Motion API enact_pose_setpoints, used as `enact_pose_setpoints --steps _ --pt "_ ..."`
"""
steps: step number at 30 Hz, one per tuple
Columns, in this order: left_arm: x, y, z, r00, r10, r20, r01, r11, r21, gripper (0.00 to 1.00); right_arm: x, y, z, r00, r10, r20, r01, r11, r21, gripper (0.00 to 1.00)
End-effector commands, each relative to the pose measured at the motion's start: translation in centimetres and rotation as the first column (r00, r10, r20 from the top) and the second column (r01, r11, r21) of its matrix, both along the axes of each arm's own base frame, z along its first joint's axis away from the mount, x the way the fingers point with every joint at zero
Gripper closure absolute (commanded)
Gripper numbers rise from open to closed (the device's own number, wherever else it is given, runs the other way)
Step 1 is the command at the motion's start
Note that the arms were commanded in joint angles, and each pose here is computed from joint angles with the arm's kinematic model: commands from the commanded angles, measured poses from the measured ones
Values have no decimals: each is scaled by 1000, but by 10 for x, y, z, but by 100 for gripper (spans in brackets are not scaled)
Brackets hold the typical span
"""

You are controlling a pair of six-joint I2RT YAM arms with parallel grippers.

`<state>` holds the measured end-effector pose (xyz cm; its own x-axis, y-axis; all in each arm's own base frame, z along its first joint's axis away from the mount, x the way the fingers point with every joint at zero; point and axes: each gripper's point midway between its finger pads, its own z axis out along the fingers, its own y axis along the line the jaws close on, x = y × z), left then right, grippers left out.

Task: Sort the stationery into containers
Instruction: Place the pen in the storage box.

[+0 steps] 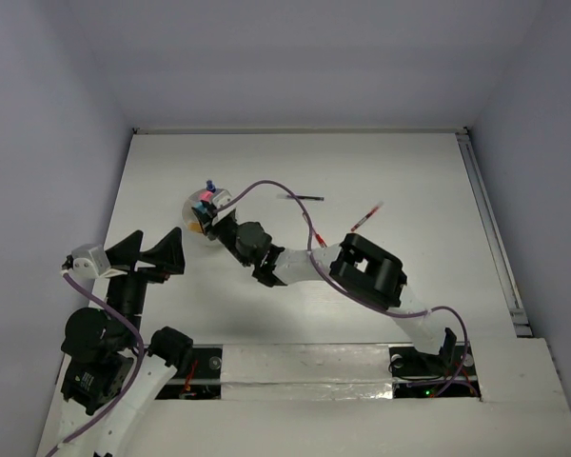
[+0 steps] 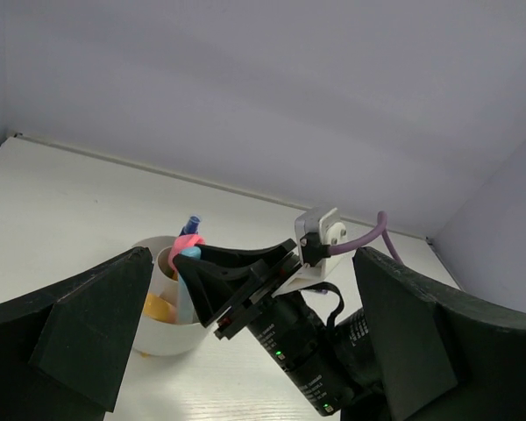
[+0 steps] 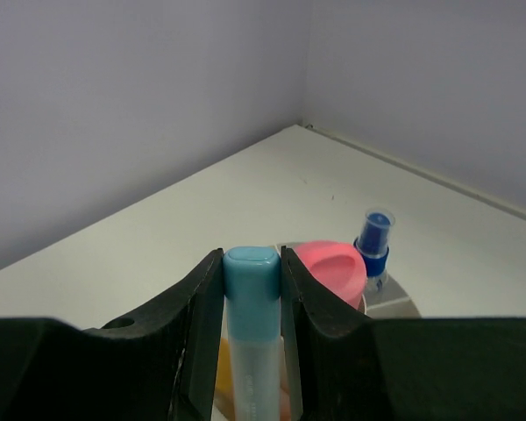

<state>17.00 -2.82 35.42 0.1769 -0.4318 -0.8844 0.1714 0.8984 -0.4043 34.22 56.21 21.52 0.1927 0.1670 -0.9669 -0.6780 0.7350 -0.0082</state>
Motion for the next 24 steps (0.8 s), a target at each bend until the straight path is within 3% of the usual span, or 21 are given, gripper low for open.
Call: enact_pose_setpoints --steps 1,9,10,15,22,24 --pt "5 -5 9 999 -9 35 8 1000 8 1 -5 -6 10 1000 -16 -7 16 997 81 100" --pt "5 -5 10 999 -12 39 11 1000 8 1 -8 -34 9 997 -68 -37 71 992 103 97" --pt "6 -6 9 999 -13 36 13 1000 9 1 -8 -40 6 995 -87 -43 91 991 101 93" --pt "8 -9 8 999 -23 29 22 1000 16 1 -7 -62 22 988 -150 -46 154 981 116 53" --pt "11 -11 7 999 -30 22 29 999 24 1 11 -88 34 977 -162 -136 175 981 88 25" --pt "12 -13 7 999 -37 20 36 999 29 1 11 -82 37 979 -93 -181 110 990 90 20"
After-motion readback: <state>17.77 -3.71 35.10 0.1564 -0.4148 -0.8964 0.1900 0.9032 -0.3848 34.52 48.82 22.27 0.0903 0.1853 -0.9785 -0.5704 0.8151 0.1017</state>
